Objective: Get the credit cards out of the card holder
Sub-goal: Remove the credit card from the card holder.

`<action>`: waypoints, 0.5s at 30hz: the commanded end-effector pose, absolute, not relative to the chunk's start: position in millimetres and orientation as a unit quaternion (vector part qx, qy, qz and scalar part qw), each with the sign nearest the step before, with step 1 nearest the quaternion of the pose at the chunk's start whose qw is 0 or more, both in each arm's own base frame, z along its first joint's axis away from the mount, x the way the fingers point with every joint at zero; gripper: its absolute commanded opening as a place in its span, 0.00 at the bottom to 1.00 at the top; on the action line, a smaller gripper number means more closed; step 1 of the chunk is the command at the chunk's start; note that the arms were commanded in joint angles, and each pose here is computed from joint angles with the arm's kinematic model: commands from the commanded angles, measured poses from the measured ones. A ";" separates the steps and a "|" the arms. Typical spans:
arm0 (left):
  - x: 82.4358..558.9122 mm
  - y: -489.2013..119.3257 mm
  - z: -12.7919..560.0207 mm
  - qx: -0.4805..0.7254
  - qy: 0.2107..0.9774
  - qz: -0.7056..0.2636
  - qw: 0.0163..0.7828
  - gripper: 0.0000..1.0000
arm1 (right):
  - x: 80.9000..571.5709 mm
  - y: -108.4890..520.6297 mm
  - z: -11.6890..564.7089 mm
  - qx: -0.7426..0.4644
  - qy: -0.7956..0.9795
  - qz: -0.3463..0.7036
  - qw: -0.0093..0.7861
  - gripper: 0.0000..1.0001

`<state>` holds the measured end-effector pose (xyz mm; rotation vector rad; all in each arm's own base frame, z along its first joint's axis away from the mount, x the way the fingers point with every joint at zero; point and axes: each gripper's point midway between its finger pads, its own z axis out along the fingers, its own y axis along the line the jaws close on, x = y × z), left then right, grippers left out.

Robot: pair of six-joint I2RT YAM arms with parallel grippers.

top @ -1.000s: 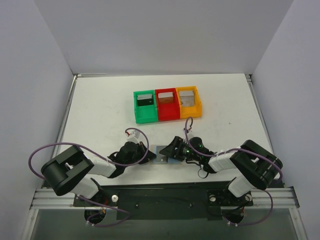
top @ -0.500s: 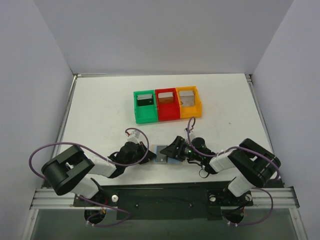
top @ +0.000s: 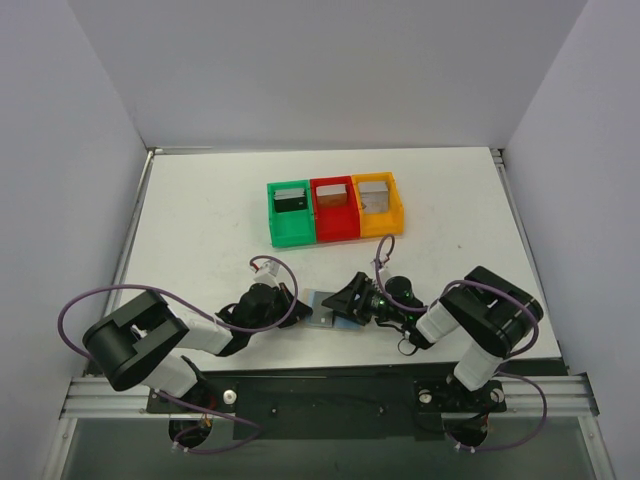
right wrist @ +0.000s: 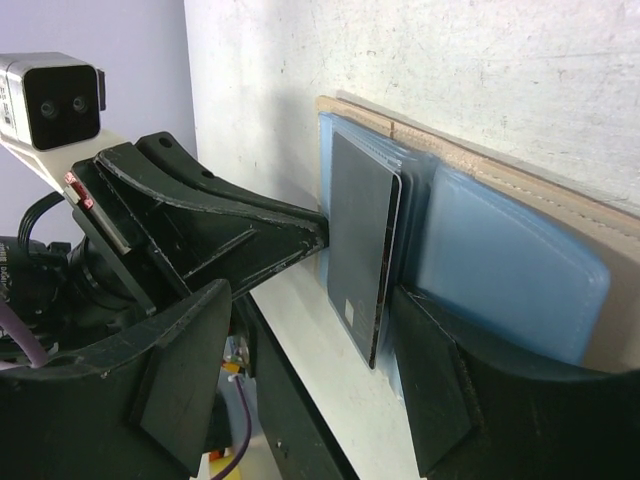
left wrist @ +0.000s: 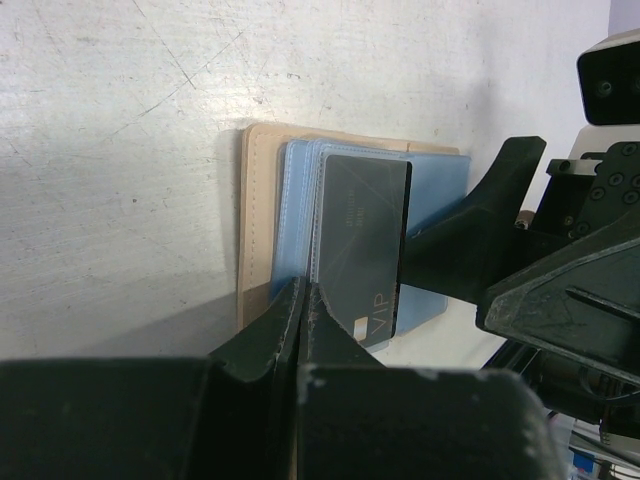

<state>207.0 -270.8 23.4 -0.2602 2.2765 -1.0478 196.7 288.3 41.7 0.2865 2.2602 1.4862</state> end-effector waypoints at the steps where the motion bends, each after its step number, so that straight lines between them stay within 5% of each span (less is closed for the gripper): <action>1: 187.8 -266.0 4.0 -0.080 0.884 -0.372 0.271 0.00 | 187.2 302.3 82.6 0.047 0.767 0.597 0.231 0.60; 15: 191.7 -264.5 4.3 -0.083 0.884 -0.366 0.279 0.00 | 184.9 299.2 82.3 0.044 0.770 0.592 0.234 0.58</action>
